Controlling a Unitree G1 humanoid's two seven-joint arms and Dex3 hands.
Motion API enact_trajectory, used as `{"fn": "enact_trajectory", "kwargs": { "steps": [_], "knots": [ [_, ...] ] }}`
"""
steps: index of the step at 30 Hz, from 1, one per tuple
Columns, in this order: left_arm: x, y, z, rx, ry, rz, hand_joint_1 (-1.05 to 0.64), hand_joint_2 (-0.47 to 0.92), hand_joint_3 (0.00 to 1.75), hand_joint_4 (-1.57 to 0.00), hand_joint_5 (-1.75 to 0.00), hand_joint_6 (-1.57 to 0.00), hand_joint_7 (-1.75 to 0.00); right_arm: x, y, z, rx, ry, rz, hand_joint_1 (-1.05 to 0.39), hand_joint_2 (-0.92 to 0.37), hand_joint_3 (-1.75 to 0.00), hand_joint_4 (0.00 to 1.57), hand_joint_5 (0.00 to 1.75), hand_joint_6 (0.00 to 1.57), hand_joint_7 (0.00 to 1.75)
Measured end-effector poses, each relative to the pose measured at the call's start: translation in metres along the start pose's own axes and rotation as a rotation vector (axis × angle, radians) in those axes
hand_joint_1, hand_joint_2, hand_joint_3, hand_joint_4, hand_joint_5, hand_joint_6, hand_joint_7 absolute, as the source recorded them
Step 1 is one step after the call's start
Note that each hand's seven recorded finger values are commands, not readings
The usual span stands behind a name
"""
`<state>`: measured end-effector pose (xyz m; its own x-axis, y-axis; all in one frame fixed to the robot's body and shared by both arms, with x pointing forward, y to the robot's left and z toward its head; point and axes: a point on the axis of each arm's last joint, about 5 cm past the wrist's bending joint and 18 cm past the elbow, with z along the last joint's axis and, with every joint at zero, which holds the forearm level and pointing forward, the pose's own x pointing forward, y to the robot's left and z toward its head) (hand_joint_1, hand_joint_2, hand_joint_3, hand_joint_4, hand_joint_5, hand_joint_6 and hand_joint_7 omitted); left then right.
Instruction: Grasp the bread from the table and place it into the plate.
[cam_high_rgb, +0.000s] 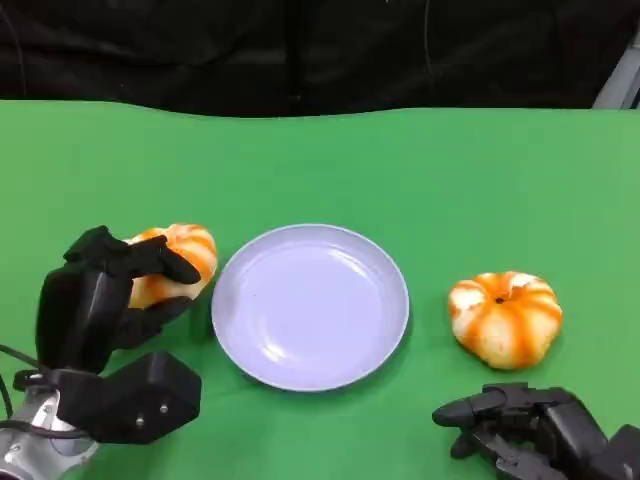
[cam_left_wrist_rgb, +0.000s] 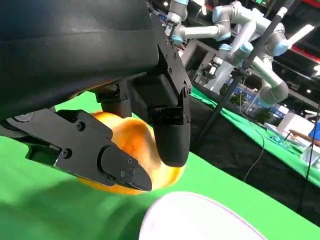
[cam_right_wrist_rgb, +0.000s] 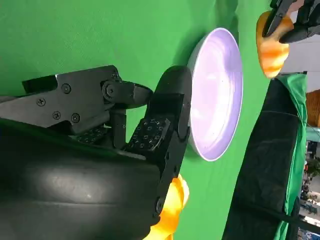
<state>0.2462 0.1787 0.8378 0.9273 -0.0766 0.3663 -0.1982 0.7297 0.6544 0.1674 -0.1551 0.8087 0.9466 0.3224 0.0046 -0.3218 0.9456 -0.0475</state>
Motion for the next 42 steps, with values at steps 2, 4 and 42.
{"fn": "enact_trajectory", "kwargs": {
  "steps": [2,4,42],
  "knots": [
    [0.000,0.000,0.000,0.000,0.000,0.000,0.00,0.88,0.23,-0.70,-1.48,-0.91,-0.93,0.000,0.0000,0.000,0.000,0.000,0.000,-0.05,-0.92,-0.40,0.80,1.14,1.13,0.26],
    [0.000,0.000,0.000,0.000,0.000,0.000,0.01,0.87,0.24,-0.71,-1.47,-0.91,-0.92,0.000,0.0000,0.000,0.000,0.000,0.000,-0.05,-0.92,-0.40,0.80,1.14,1.13,0.26],
    [-0.009,-0.009,0.032,-0.157,-0.288,-0.084,0.01,0.65,0.75,-0.80,-1.28,-1.00,-0.75,0.005,0.0002,0.001,-0.003,-0.003,-0.007,-0.04,-0.92,-0.41,0.77,1.20,1.13,0.26]
  ]
}}
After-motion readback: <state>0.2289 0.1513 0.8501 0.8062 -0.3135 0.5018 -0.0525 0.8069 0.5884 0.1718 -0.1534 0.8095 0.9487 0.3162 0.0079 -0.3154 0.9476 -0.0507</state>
